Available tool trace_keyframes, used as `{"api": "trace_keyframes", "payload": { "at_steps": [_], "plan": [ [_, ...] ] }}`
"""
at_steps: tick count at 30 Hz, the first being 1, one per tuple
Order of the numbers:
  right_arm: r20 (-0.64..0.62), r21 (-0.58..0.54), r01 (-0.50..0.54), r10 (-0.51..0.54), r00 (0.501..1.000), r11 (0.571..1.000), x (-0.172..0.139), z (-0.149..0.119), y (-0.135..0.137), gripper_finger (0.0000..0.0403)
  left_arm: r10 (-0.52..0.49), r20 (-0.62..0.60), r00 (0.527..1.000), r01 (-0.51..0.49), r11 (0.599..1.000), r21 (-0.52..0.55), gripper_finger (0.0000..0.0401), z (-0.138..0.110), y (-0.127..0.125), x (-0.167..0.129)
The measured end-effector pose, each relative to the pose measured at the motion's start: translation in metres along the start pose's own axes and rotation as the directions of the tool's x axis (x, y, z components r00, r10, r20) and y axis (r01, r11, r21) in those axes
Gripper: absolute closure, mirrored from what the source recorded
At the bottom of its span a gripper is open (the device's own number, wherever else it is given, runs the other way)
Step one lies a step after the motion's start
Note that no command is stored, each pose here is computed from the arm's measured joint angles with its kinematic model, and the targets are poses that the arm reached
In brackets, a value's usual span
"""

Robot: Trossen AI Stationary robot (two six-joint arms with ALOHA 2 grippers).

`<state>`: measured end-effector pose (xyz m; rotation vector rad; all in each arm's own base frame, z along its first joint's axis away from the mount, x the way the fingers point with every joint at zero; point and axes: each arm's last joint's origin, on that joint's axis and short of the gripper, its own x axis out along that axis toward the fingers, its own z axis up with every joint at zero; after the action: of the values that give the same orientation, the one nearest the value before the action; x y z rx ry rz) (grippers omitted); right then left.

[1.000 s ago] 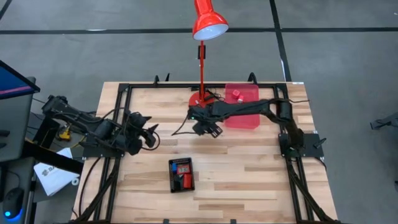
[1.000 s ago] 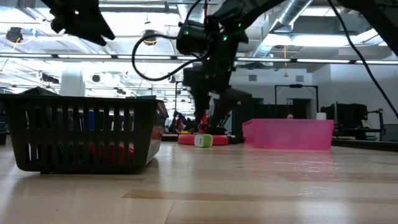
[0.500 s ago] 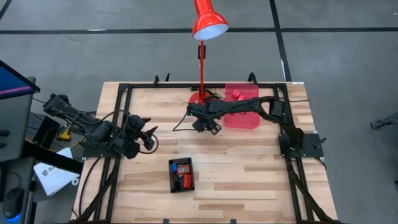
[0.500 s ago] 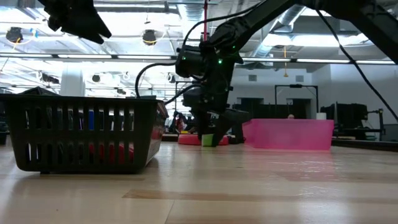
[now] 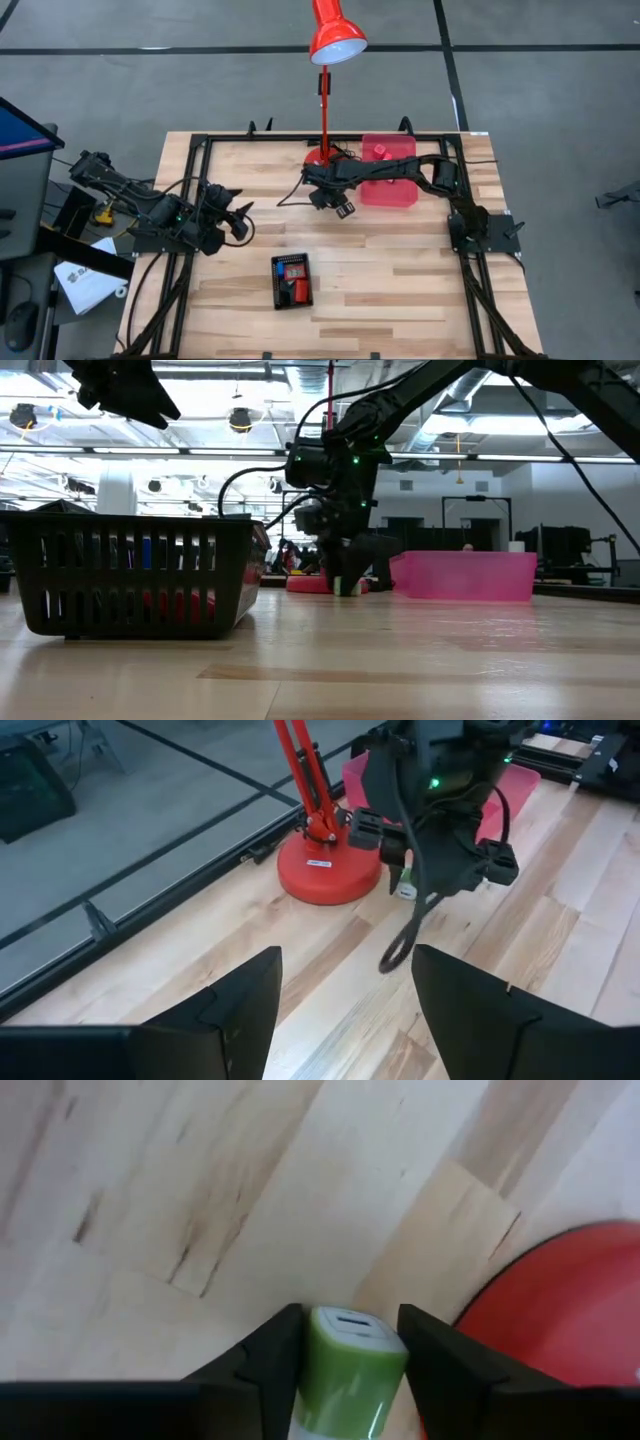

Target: Pick & Place Office items

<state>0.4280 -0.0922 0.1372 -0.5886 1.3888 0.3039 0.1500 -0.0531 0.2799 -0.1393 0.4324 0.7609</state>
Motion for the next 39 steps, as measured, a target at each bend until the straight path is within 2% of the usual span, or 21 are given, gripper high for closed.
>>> {"api": "trace_keyframes", "payload": {
  "at_steps": [4,8,14,18,23,28,30,32,36,39],
  "plan": [
    [0.017,0.04,-0.057,0.057,0.998,0.998,-0.001,0.007,0.01,0.0263,0.0,0.0,1.0,0.0,1.0,0.0,0.0179,0.0,0.0,0.0],
    [0.047,0.006,-0.118,0.118,0.992,0.993,-0.005,0.018,0.026,0.0266,0.0,0.0,1.0,0.0,1.0,0.0,0.0179,0.0,0.0,0.0],
    [0.046,0.007,-0.139,0.139,0.989,0.99,-0.019,0.033,0.05,0.0267,0.0,0.0,1.0,0.0,1.0,0.0,0.0179,0.0,0.0,0.0],
    [0.059,0.074,-0.074,0.069,0.996,0.995,-0.062,0.034,0.058,0.0273,0.002,-0.002,1.0,-0.002,1.0,0.004,0.0179,0.0,0.0,0.0],
    [0.106,0.264,0.045,-0.075,0.992,0.963,-0.125,0.017,0.051,0.027,0.002,-0.002,1.0,-0.002,1.0,-0.013,0.0179,0.0,0.0,0.0],
    [0.154,0.477,0.098,-0.193,0.969,0.874,-0.191,-0.021,0.044,0.027,-0.002,-0.01,1.0,0.002,1.0,-0.021,0.0179,-0.001,0.0,0.0],
    [0.141,0.559,0.111,-0.225,0.964,0.822,-0.21,-0.039,0.043,0.027,-0.01,-0.019,1.0,0.009,1.0,-0.021,0.0179,-0.001,0.0,0.0],
    [0.105,0.649,0.125,-0.252,0.962,0.75,-0.225,-0.058,0.043,0.027,-0.012,-0.023,1.0,0.011,1.0,-0.022,0.0179,-0.001,0.0,0.0],
    [0.031,0.785,0.129,-0.246,0.969,0.607,-0.236,-0.086,0.039,0.027,-0.014,-0.027,1.0,0.013,0.999,-0.036,0.0179,-0.001,0.0,0.0],
    [-0.007,0.824,0.134,-0.227,0.974,0.55,-0.236,-0.099,0.033,0.027,-0.015,-0.03,0.999,0.014,0.999,-0.041,0.0179,-0.001,0.0,0.0]
  ]
}}
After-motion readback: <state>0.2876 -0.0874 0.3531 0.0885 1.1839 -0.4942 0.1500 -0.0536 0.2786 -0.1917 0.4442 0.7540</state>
